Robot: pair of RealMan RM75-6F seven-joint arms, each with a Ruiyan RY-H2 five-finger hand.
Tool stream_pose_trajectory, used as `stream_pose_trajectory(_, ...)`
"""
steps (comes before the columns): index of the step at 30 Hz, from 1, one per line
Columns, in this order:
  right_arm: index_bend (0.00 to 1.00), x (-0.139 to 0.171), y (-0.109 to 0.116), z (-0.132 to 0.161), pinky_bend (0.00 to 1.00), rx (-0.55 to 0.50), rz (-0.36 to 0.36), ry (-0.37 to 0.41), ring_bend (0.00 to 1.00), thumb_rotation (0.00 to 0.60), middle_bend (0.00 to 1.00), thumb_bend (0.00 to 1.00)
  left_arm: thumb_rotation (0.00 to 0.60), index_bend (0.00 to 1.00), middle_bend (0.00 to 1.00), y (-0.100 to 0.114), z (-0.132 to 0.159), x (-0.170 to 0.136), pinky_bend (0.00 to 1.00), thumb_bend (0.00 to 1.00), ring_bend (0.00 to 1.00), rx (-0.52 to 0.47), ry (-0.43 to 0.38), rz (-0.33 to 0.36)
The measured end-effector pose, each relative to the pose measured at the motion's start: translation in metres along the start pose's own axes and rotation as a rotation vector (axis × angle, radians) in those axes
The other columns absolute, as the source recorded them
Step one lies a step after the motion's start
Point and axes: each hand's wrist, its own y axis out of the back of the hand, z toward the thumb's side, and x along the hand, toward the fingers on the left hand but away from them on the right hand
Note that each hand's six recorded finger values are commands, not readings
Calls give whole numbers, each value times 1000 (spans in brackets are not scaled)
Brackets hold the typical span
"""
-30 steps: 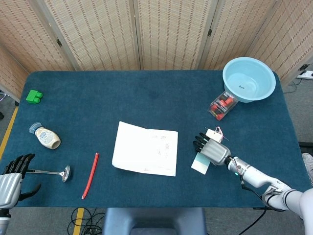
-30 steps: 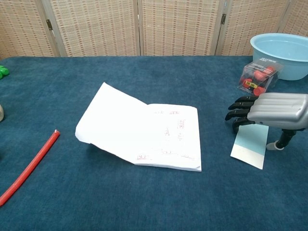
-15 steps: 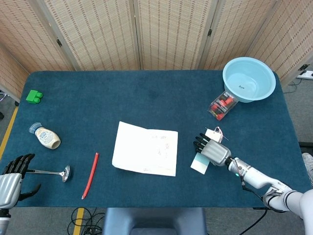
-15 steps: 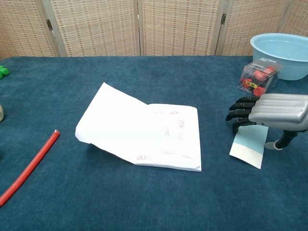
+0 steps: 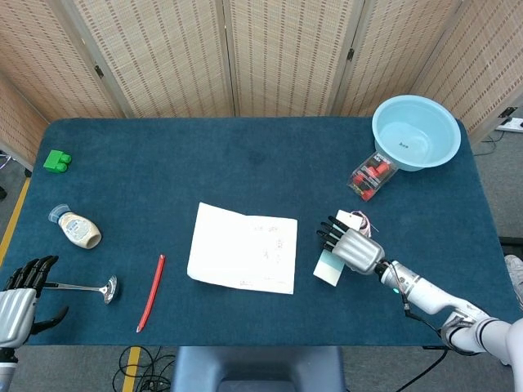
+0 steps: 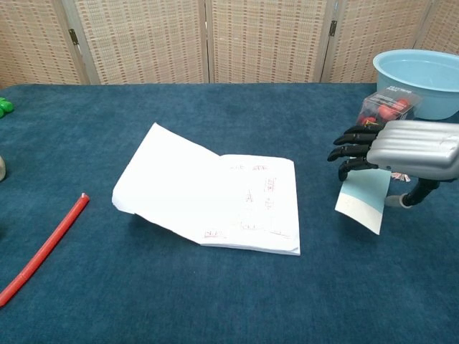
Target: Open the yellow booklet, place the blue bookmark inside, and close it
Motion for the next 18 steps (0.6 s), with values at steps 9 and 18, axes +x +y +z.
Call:
stream_pose_trajectory(9,306,-23,40,19,0,53,-105,84,0,600,104,238,600,91,118,2,1,-1,159,264,107,-7,-2,4)
stream_pose_trajectory(18,306,-63,60,56,0,150,-150,225,0,600,104,228,600,91,117,5,-1,-2,159,264,107,-7,3,10)
